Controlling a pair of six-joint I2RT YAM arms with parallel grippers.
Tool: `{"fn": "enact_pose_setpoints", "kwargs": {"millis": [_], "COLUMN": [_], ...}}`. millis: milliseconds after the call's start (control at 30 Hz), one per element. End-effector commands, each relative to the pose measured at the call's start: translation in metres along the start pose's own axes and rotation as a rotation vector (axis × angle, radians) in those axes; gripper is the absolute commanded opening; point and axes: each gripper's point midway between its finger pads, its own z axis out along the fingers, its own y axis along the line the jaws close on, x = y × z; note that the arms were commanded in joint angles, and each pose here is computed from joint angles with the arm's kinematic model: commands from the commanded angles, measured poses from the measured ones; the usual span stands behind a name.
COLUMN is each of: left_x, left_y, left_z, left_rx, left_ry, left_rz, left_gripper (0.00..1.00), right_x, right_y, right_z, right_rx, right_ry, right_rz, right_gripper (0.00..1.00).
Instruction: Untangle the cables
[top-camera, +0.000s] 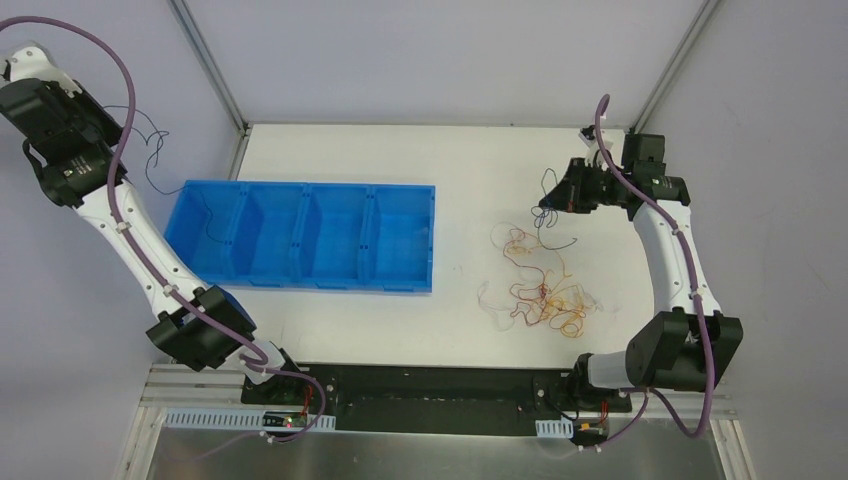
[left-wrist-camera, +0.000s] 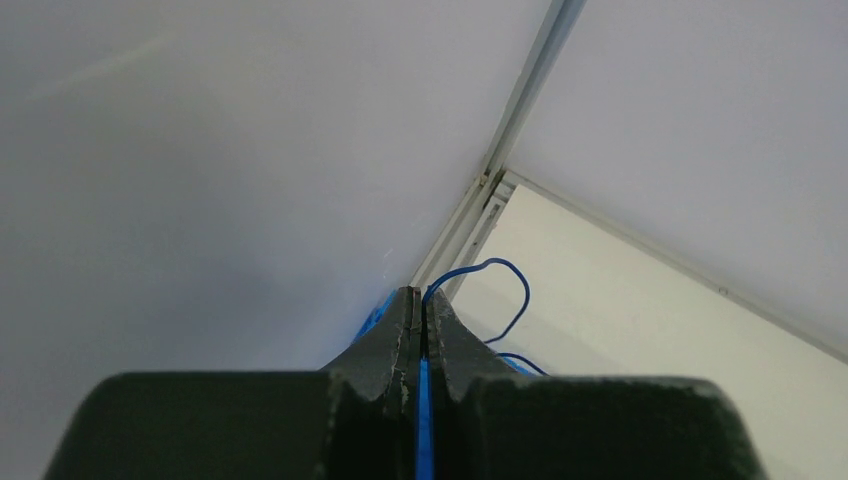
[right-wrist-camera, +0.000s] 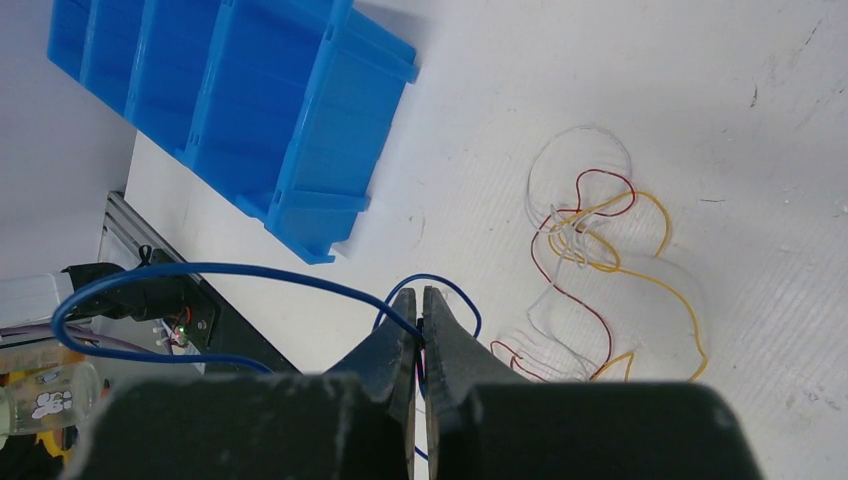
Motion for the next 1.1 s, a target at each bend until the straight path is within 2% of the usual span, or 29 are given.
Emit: {"fn": "enact_pose_setpoints", "kwargs": {"millis": [0,300,467,567,667,767,933,1000,1067], "left_x": [-0.011,0.066,0.113,0.133,0.134,0.130,0.122,0.114,0.106], "left_y": [-0.008,0.007,0.023,0.027,0.025,0.019,-0.001,-0.033,-0.087], "left_z": [-0.004,0.020,0.032,0.031,0.021,0.013,0.001,-0.016,-0.047], "left_rx": [0.058,0.052,0.027,0.034,0.044,0.056,0.123,0.278,0.556], "left_ry": [-0.062,0.110,0.213,0.256,0.254,0.248,0.254,0.243,0.211], "left_rz": [0.043,0.046,0.106,0.146,0.180,0.217,0.216,0.184,0.113], "left_gripper": [0.00,0.00,0.00,0.15,0.43,0.62,0.75,0.77,0.77], "right_x": [-0.015,-0.027,-0.030,-0.035,-0.041,-0.049,-0.067,-0.073,-0.082], "right_y": [0.022,0.038,0.046,0.057,0.074,0.095,0.131,0.152,0.177], "right_z": [-0.014,-0.013,-0.012,-0.010,-0.009,-0.007,-0.006,-0.008,-0.013], "right_rx": [-0.033,-0.065,-0.083,-0.103,-0.141,-0.183,-0.272,-0.329,-0.404], "right_ry": [-0.049,-0.065,-0.057,-0.056,-0.057,-0.065,-0.084,-0.087,-0.100], "right_rz": [-0.042,-0.045,-0.047,-0.053,-0.060,-0.078,-0.085,-0.075,-0.063], "right_gripper": [0.00,0.00,0.00,0.00,0.00,0.00,0.00,0.00,0.00]}}
